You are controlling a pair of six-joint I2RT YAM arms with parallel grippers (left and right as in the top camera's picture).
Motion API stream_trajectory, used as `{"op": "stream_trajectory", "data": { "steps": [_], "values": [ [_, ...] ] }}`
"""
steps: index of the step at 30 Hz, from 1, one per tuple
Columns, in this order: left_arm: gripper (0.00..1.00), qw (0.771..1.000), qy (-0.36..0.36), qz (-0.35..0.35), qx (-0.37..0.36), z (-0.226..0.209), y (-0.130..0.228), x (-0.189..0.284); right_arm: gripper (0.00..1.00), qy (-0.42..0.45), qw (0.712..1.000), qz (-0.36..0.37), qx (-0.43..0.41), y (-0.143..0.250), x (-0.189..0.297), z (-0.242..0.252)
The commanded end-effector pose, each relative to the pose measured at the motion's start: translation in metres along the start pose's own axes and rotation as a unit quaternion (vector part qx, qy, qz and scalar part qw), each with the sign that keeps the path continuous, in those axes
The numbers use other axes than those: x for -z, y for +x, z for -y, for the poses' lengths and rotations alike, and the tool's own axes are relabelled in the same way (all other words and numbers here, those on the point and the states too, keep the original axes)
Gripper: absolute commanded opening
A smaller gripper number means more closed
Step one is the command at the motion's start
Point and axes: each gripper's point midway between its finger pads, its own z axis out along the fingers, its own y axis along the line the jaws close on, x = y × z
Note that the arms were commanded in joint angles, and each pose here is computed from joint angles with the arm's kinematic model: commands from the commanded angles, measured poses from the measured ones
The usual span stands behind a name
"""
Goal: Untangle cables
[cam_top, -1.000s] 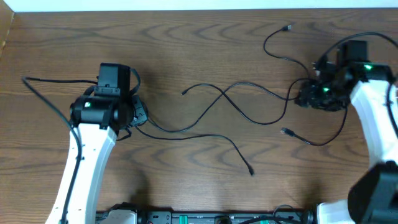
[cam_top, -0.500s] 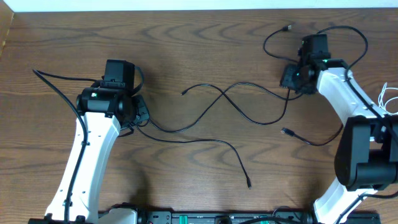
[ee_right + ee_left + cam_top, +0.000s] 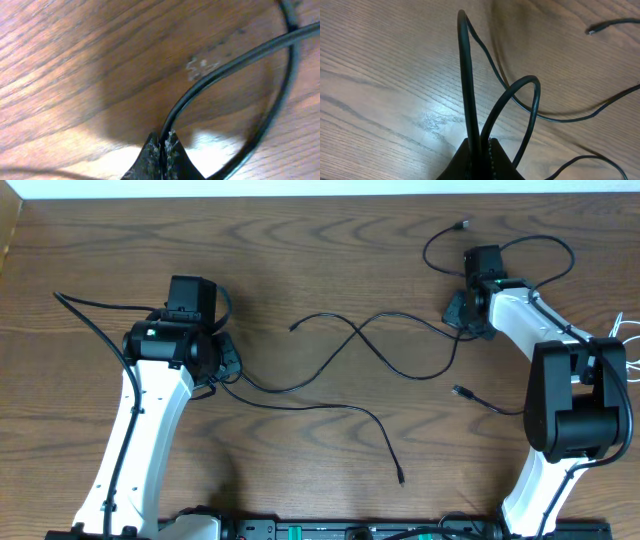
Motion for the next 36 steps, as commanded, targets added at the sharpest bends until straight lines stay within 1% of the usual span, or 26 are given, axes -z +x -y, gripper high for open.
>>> {"op": "stream_trajectory", "data": {
  "steps": [1,3,5,7,9,11,12,14,16,20,21,22,23,24,26,28,30,31,33,34,36],
  "values": [
    [0.08,1.000,-0.003,-0.004,0.000,-0.002,0.002,-0.001,0.01,-0.080,0.995,0.039,0.044,-0.029,0.053,-0.024],
    [0.08,1.000,-0.003,-0.004,0.000,-0.002,0.001,-0.001,0.01,-0.109,0.986,0.107,0.060,-0.062,0.115,-0.027],
    [0.07,1.000,-0.003,-0.003,0.000,-0.002,0.001,-0.001,0.01,-0.140,0.959,0.236,0.075,-0.106,0.223,-0.017],
    [0.08,1.000,-0.003,-0.004,0.000,-0.002,0.001,-0.001,0.01,-0.139,0.937,0.316,0.054,-0.125,0.291,0.009],
    [0.07,1.000,-0.003,-0.003,0.000,-0.002,0.001,-0.001,0.01,-0.125,0.919,0.373,0.022,-0.137,0.334,0.042],
    [0.07,1.000,-0.003,-0.002,0.000,-0.002,0.001,-0.001,0.01,-0.111,0.907,0.405,-0.003,-0.146,0.355,0.070],
    [0.07,1.000,-0.003,-0.002,0.000,-0.002,0.001,-0.001,0.01,-0.090,0.898,0.429,-0.031,-0.157,0.367,0.102],
    [0.07,1.000,-0.003,-0.002,0.000,-0.002,0.001,-0.001,0.01,-0.063,0.891,0.445,-0.062,-0.168,0.371,0.137],
    [0.08,1.000,-0.003,-0.002,0.000,-0.002,0.001,-0.001,0.01,-0.043,0.890,0.446,-0.083,-0.173,0.368,0.163],
    [0.07,1.000,-0.003,-0.002,0.000,-0.002,0.001,-0.001,0.01,-0.004,0.909,0.406,-0.100,-0.180,0.328,0.199],
    [0.08,1.000,-0.003,-0.002,0.000,-0.002,0.001,-0.001,0.01,-0.001,0.911,0.397,-0.110,-0.183,0.318,0.205],
    [0.07,1.000,-0.003,-0.003,0.000,-0.002,0.001,-0.001,0.01,-0.009,0.907,0.396,-0.141,-0.186,0.315,0.212],
    [0.07,1.000,-0.003,-0.003,0.000,-0.002,0.001,-0.001,0.01,-0.022,0.902,0.401,-0.159,-0.188,0.317,0.213],
    [0.07,1.000,-0.003,-0.003,0.000,-0.002,0.001,-0.001,0.01,-0.051,0.888,0.419,-0.181,-0.196,0.325,0.213],
    [0.07,1.000,-0.003,-0.003,0.000,-0.002,0.001,-0.001,0.01,-0.099,0.853,0.477,-0.185,-0.217,0.358,0.216],
    [0.08,1.000,-0.003,-0.003,0.000,-0.002,0.001,-0.001,0.01,-0.099,0.824,0.528,-0.177,-0.230,0.385,0.227],
    [0.07,1.000,-0.003,-0.003,0.000,-0.002,0.001,-0.001,0.01,-0.091,0.811,0.549,-0.181,-0.233,0.397,0.240],
    [0.08,1.000,-0.003,-0.003,0.000,-0.002,0.001,-0.001,0.01,-0.087,0.810,0.550,-0.183,-0.232,0.398,0.245],
    [0.07,1.000,-0.003,-0.003,0.000,-0.002,0.001,-0.001,0.01,-0.078,0.819,0.535,-0.192,-0.229,0.387,0.253],
    [0.07,1.000,-0.003,-0.003,0.000,-0.002,0.001,-0.001,0.01,-0.068,0.829,0.522,-0.190,-0.227,0.378,0.257],
    [0.07,1.000,-0.003,-0.003,0.000,-0.002,0.001,-0.001,0.01,-0.035,0.867,0.462,-0.184,-0.213,0.340,0.265]
  ]
}}
